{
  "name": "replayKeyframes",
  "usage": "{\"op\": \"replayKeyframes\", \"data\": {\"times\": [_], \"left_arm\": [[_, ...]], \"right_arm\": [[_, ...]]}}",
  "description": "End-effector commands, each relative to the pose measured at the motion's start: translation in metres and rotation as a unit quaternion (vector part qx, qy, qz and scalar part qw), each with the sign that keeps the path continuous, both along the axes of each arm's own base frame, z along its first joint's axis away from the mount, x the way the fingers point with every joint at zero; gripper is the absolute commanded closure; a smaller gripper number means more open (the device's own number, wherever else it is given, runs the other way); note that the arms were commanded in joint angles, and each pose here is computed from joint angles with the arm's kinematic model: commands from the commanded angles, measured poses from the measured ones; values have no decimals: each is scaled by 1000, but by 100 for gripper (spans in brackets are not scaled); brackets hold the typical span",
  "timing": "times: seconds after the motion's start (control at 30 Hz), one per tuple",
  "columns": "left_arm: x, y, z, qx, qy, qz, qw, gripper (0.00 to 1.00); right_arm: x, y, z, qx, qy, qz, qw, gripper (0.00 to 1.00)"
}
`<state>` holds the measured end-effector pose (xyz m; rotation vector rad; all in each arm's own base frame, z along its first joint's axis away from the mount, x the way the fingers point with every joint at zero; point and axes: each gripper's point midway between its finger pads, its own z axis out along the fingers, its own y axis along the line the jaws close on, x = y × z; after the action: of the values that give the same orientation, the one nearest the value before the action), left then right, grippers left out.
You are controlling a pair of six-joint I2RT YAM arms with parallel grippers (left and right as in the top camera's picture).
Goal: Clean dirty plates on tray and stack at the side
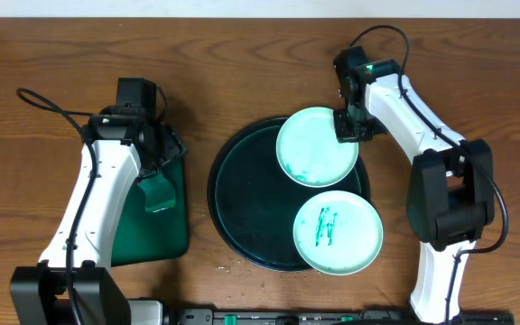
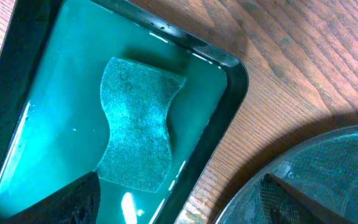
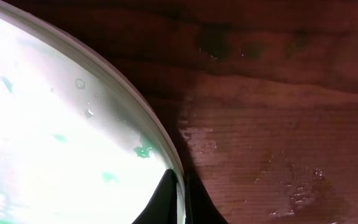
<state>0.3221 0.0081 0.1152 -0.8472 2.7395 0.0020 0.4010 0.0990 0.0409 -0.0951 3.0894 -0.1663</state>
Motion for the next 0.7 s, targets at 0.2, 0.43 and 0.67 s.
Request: {"op": "replayKeyframes", "data": {"times": [0.2,0.43,0.67], "left_arm": [[3,2,5,3,-7,0,1000,18],[3,2,5,3,-7,0,1000,18],[3,2,5,3,-7,0,1000,18]], "right_arm": [[3,-3,23,-17,-33,-7,999,98],[4,-2,41,-15,-55,-6,998,98],[3,-2,40,-16,-53,-2,998,98]]}}
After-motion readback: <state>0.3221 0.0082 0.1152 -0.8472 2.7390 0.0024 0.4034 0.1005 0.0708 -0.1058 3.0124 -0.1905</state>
